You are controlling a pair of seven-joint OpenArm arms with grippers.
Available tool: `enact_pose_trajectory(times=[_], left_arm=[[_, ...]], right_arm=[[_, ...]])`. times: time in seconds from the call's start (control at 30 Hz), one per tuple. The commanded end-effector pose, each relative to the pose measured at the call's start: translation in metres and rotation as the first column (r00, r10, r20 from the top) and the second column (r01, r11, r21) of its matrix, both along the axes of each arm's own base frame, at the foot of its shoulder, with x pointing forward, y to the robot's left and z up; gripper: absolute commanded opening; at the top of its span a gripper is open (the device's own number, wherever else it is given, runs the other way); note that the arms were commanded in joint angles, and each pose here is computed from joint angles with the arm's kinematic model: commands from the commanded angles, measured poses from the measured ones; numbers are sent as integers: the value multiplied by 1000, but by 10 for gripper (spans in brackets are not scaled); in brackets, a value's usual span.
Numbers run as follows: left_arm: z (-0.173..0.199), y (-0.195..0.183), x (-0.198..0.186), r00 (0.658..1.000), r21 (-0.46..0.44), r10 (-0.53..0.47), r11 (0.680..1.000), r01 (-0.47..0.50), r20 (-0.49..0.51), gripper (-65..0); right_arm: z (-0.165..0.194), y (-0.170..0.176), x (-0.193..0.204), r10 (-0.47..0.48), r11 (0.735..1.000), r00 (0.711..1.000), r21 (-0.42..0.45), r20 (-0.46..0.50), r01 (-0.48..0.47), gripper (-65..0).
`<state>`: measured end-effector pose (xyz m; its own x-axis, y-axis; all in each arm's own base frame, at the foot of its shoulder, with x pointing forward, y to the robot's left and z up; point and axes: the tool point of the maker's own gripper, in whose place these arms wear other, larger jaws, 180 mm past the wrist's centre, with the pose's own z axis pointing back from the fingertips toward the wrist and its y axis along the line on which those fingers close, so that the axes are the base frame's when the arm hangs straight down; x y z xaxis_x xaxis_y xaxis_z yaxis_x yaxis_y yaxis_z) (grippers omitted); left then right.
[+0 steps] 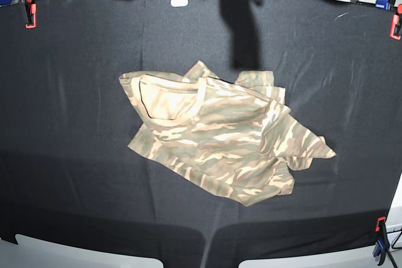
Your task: Layout the t-shirt on the table in an organized manner, then fold the t-shirt properly
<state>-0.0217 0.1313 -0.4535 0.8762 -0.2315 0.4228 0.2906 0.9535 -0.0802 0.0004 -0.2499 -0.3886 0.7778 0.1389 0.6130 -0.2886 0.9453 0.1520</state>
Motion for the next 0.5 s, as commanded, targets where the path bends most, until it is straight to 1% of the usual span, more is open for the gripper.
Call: enact_pose_trajectory(times=[0.0, 0.13, 0.2, 0.33, 0.47], left_arm=[[8, -3, 3, 1000, -8, -5, 1000, 5, 16, -366], [23, 7, 26, 997, 51, 45, 998, -49, 69, -366], [32, 9, 38, 991, 61, 66, 995, -74, 113, -366], [54, 2, 61, 980, 35, 64, 997, -72, 189, -366], [73, -4, 82, 963, 13, 64, 997, -70, 260, -366]], right_arm=[[13, 1, 9, 14, 1000, 999, 11, 44, -14, -312], [38, 4, 37, 45, 999, 987, 17, 155, -48, -312], [49, 6, 47, 57, 998, 978, 16, 201, -62, -312], [60, 11, 70, 70, 997, 958, 13, 278, -77, -312], [67, 15, 95, 75, 996, 932, 22, 355, -88, -312]])
